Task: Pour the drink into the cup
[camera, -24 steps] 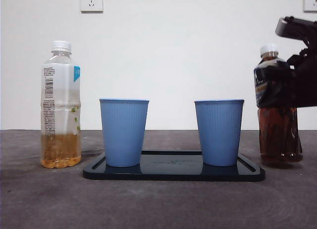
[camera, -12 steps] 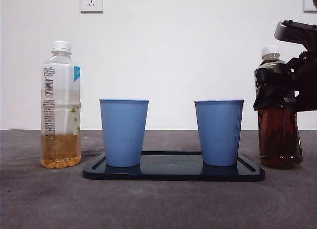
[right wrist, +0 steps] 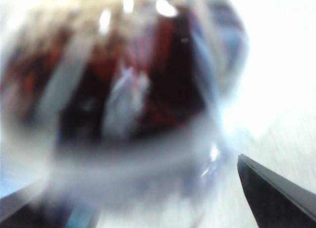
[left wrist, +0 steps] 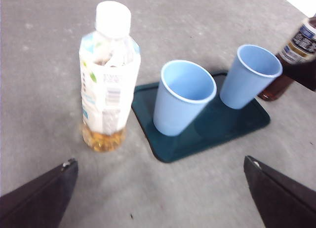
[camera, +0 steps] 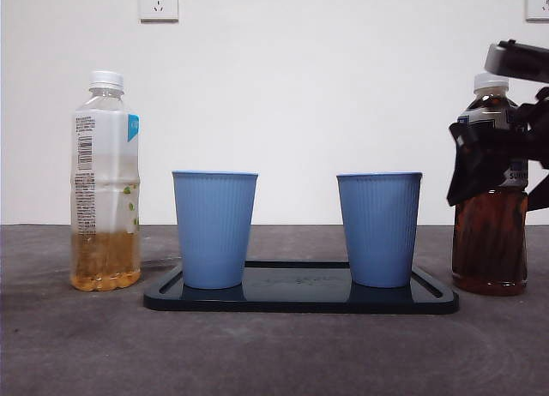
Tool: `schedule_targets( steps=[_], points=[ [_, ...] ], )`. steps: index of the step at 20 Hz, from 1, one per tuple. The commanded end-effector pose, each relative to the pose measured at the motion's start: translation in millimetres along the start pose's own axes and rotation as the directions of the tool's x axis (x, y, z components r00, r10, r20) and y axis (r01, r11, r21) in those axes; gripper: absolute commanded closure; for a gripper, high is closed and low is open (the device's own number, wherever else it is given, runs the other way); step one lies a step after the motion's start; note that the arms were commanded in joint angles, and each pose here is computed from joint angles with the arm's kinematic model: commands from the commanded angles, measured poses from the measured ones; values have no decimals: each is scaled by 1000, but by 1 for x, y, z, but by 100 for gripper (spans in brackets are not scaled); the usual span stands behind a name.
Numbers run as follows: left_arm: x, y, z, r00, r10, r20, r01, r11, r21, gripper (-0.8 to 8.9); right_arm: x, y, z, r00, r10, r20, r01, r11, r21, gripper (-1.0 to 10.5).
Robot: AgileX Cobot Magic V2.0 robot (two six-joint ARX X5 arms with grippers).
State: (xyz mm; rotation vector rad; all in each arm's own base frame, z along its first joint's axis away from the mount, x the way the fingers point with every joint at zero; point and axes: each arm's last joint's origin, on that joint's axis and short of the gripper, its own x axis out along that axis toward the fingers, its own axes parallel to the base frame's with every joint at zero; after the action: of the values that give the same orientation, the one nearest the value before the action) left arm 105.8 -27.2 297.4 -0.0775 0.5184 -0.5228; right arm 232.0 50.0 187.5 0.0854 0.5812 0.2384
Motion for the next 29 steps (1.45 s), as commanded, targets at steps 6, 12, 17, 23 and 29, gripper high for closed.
schedule_targets(
  steps=[6, 12, 17, 23, 29],
  points=[
    [81, 33, -21, 999, 24, -21, -25, 997, -76, 154, -71, 16, 1, 998, 48, -35, -46, 997, 59, 460],
    [136, 40, -36, 998, 60, -30, -61, 997, -36, 154, -115, 32, -5, 987, 156, 33, -157, 986, 56, 460],
    [168, 48, -40, 994, 105, 14, -105, 994, -19, 155, -134, 37, -11, 978, 207, 17, -207, 978, 38, 460],
    [191, 56, -46, 993, 103, 65, -103, 995, -9, 155, -138, 42, -15, 948, 315, -37, -314, 949, 25, 461],
    [198, 58, -48, 990, 110, 84, -109, 994, -7, 382, -138, 42, -16, 949, 312, -50, -311, 950, 27, 461]
  ],
)
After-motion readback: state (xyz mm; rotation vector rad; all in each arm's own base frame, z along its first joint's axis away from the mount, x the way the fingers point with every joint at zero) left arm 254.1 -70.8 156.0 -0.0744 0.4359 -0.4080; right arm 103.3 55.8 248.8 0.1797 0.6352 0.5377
